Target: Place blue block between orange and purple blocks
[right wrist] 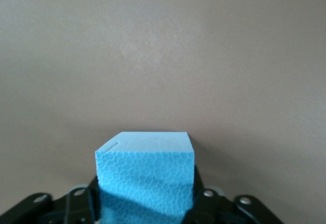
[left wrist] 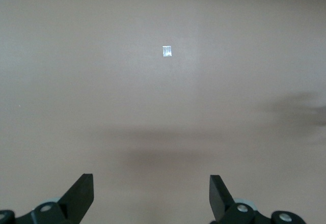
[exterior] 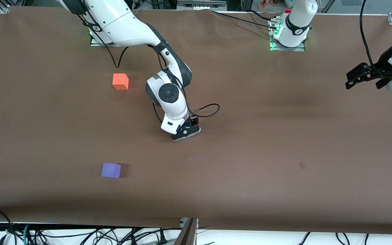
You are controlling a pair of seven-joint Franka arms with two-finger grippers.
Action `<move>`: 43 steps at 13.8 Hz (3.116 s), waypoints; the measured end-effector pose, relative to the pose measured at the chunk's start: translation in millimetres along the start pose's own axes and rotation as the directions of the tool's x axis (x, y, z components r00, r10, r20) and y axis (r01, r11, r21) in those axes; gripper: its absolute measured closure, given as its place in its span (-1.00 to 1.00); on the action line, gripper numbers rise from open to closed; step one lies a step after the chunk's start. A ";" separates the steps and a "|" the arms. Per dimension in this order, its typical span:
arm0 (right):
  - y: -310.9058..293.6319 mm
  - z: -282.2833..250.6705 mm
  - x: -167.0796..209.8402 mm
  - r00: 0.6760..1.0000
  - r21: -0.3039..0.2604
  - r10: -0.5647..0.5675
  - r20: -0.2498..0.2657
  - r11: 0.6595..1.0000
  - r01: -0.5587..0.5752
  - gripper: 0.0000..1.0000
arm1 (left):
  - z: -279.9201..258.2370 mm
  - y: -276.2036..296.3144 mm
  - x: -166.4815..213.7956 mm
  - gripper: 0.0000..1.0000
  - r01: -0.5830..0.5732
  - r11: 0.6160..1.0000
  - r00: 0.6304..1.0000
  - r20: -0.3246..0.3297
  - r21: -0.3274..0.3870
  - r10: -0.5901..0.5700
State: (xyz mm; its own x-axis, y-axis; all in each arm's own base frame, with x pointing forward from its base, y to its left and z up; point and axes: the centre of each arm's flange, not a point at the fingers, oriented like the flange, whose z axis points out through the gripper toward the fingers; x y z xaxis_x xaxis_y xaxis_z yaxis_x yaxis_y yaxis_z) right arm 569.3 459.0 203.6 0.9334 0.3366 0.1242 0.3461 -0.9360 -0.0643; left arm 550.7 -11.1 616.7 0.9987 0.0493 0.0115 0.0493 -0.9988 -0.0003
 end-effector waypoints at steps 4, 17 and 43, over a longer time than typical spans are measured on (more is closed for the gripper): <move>84.6 -56.9 33.8 0.994 -0.084 0.109 -0.011 0.990 -0.109 -0.19 | 2.8 -0.8 4.7 -1.00 0.002 1.000 1.000 0.001 0.000 -0.002; 298.2 -43.5 -104.1 0.909 -0.166 0.394 0.137 0.914 -0.371 -0.15 | -0.2 -12.5 16.6 -1.00 0.024 1.000 1.000 -0.017 -0.002 -0.024; 354.7 -450.8 -81.7 0.933 -0.165 0.324 0.160 0.940 -0.298 -1.00 | -1.3 8.5 15.6 -1.00 -0.021 0.999 1.000 -0.021 0.028 0.021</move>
State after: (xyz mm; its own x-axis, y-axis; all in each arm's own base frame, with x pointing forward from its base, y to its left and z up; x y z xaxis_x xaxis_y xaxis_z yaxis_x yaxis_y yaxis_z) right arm 573.1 53.1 617.0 0.9976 0.0275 -0.0632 0.0317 -0.9973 0.0658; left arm 566.7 -18.8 618.1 0.9991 0.0279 0.0325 0.0288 -0.9992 -0.0289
